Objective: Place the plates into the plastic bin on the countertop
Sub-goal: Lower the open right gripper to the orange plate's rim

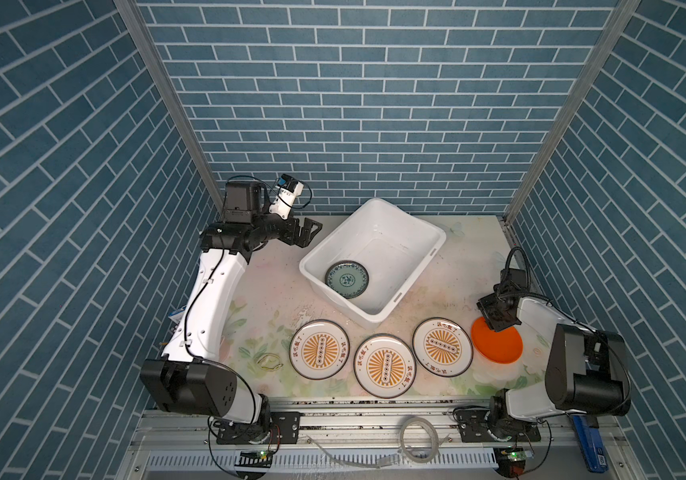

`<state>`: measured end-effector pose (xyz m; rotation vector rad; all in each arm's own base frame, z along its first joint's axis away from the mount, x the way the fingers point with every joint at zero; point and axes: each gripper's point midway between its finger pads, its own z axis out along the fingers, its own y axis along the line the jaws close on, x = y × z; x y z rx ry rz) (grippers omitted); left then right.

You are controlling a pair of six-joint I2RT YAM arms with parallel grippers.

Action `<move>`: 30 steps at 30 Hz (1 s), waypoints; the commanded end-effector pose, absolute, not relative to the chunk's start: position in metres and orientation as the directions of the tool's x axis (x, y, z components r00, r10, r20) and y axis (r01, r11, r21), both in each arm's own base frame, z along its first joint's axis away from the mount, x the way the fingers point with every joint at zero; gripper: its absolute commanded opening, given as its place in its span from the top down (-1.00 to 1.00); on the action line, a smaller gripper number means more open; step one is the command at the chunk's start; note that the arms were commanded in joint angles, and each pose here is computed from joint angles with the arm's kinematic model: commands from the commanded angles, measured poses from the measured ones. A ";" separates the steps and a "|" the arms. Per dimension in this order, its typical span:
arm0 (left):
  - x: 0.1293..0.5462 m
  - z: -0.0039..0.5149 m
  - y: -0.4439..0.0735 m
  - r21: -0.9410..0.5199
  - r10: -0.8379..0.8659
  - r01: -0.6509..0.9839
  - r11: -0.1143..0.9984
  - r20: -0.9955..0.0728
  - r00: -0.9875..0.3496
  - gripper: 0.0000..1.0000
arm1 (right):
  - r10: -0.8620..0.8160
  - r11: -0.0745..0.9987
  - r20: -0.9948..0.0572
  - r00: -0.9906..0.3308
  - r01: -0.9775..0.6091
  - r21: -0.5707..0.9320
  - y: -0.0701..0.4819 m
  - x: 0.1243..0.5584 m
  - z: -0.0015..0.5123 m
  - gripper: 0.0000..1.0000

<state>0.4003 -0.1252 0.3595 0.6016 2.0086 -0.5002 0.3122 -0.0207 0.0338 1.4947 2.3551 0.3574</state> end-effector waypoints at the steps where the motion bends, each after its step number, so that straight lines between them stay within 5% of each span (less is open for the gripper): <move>1: 0.398 0.365 -0.126 -0.087 0.216 0.603 0.793 -0.886 -0.411 -0.99 | 0.918 0.394 -0.136 -0.372 0.829 0.398 -0.022 0.320 0.037 0.11; 30: 0.398 0.369 -0.126 -0.080 0.213 0.601 0.795 -0.891 -0.401 -0.99 | 0.906 0.406 -0.111 -0.409 0.764 0.501 -0.006 0.380 0.044 0.14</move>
